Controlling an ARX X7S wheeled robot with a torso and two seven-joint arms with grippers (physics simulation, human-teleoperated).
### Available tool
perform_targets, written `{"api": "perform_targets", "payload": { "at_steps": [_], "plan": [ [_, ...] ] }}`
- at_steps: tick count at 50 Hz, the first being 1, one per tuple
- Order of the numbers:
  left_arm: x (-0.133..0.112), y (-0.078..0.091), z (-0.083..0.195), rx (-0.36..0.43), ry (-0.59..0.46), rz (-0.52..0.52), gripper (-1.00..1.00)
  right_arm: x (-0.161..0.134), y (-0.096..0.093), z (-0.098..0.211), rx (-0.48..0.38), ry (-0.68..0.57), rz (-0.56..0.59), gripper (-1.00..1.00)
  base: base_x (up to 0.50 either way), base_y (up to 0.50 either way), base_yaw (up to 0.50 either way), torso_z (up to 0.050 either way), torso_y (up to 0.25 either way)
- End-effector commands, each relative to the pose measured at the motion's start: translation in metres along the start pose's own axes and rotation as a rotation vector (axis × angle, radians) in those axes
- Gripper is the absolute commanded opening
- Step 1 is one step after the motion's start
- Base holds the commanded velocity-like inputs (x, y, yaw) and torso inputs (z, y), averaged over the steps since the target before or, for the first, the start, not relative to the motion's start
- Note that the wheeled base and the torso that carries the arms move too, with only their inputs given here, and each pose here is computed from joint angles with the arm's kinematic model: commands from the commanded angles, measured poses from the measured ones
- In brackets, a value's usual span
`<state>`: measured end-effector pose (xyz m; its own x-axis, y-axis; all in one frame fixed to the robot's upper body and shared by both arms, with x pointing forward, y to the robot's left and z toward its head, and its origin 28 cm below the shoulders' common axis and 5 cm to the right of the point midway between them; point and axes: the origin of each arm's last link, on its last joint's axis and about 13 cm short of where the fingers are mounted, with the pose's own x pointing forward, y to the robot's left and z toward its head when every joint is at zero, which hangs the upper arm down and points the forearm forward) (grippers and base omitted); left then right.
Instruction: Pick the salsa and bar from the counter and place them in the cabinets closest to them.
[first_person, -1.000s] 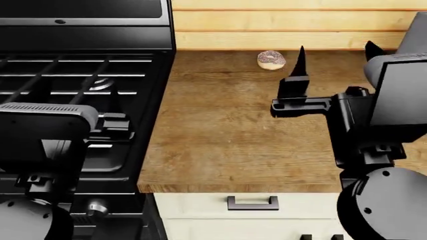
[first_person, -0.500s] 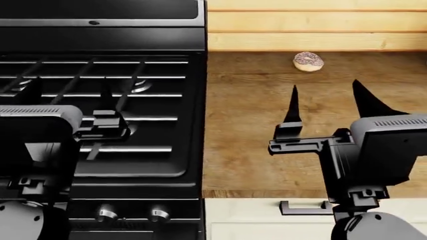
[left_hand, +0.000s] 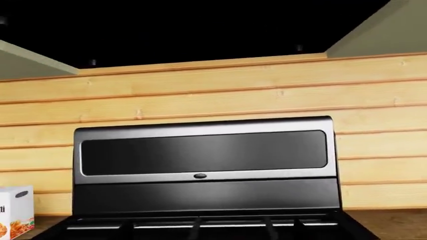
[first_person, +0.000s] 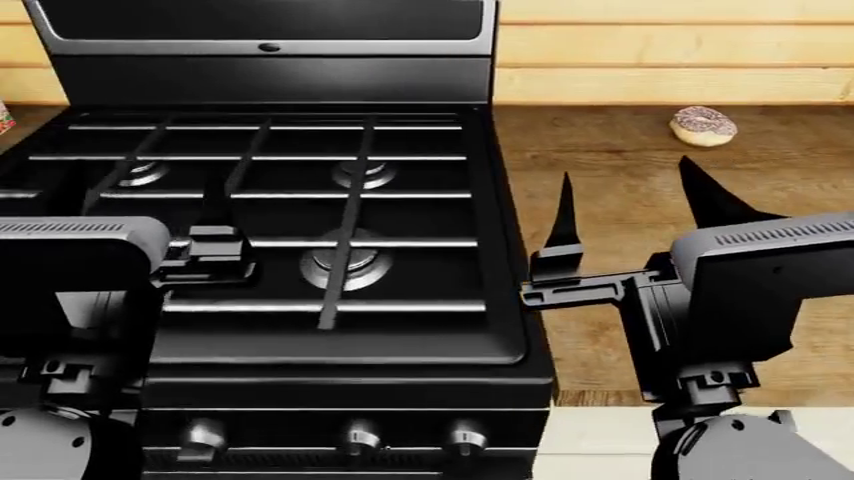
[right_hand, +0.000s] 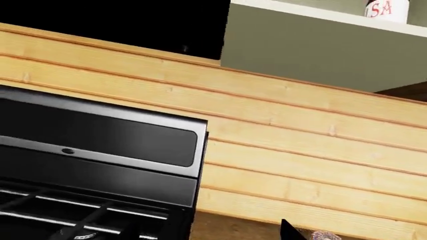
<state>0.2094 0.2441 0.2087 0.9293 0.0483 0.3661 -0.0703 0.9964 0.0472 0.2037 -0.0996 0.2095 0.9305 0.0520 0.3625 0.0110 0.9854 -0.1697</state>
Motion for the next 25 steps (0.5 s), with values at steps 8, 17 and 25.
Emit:
{"api": "perform_targets", "payload": {
  "at_steps": [8,17,25],
  "plan": [
    [0.0011,-0.0011,-0.0002,0.0,0.0,0.001,1.0,0.0038,0.0002,0.0056,-0.008,-0.004,0.005,1.0,0.0,0.5,0.0,0.0,0.0],
    [0.0012,-0.001,-0.0008,0.001,0.001,0.003,1.0,0.0057,0.001,0.0062,-0.013,-0.01,0.014,1.0,0.0,0.5,0.0,0.0,0.0],
    [0.0007,-0.0003,-0.0019,0.001,0.002,0.006,1.0,0.0045,0.001,0.0062,-0.015,-0.008,0.011,1.0,0.0,0.5,0.0,0.0,0.0]
  ]
}}
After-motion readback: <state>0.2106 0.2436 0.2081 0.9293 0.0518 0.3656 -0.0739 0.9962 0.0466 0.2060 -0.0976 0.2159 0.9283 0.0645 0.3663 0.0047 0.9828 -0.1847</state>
